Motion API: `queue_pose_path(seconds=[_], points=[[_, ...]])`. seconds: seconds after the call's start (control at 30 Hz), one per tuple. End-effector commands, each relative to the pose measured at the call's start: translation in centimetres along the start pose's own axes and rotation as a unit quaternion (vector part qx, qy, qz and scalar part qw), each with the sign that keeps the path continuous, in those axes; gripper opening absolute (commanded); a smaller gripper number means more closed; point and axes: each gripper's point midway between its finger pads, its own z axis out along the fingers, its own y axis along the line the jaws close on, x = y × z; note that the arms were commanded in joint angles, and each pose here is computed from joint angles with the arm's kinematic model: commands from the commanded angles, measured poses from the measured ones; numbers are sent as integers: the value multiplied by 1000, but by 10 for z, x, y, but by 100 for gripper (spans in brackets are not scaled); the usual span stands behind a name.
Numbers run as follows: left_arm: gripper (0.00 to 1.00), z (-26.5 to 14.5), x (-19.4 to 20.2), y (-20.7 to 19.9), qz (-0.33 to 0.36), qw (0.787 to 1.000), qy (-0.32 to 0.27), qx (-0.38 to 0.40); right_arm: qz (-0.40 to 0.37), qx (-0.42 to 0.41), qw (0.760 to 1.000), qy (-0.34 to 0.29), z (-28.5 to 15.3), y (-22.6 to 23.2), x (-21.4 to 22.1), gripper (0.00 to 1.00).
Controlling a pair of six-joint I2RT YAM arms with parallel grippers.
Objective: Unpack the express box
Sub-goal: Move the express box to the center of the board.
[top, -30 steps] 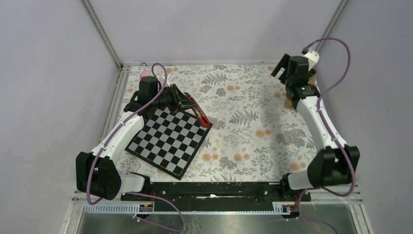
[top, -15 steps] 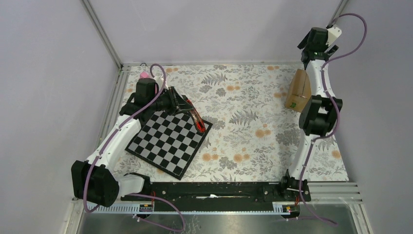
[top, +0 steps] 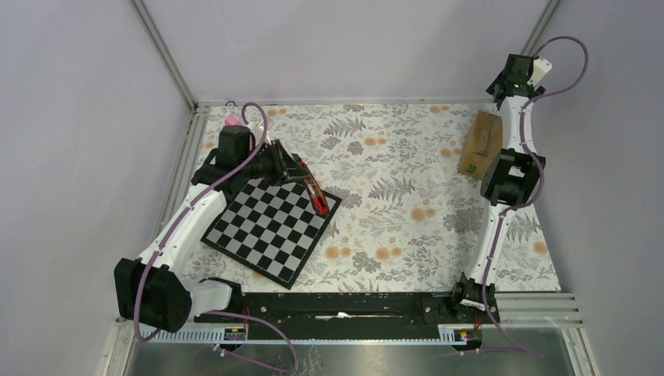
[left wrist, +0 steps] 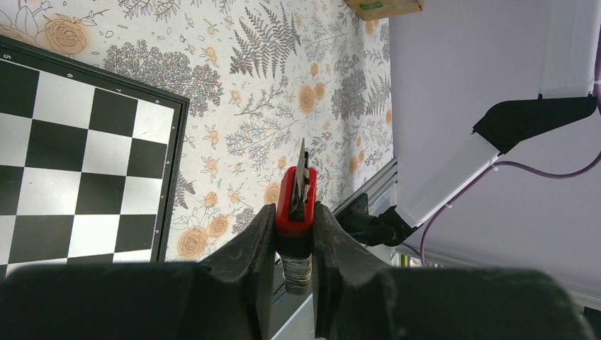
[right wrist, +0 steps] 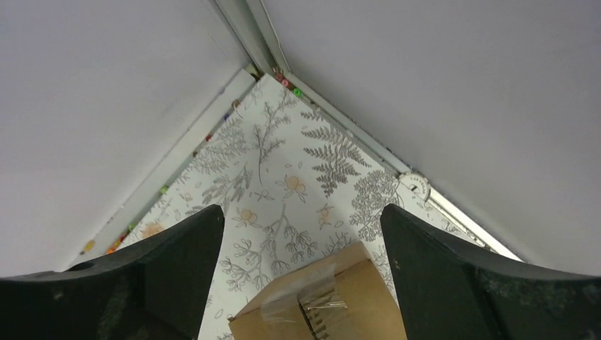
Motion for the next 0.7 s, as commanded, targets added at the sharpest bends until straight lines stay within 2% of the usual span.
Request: queue_pose_path(seconds=[0.0,0.37,0.67], points=[[0,-10,-15,-26,38,998,-23,34,-3,-12,1000,27,-5,5,16,87],[0,-11,-11,-23,36,999,-23,32,-10,-16,996,86,5,3,60,85],[0,-12,-10,-24,36,998,-24,36,3,-43,988,151,-17,6,93,82]])
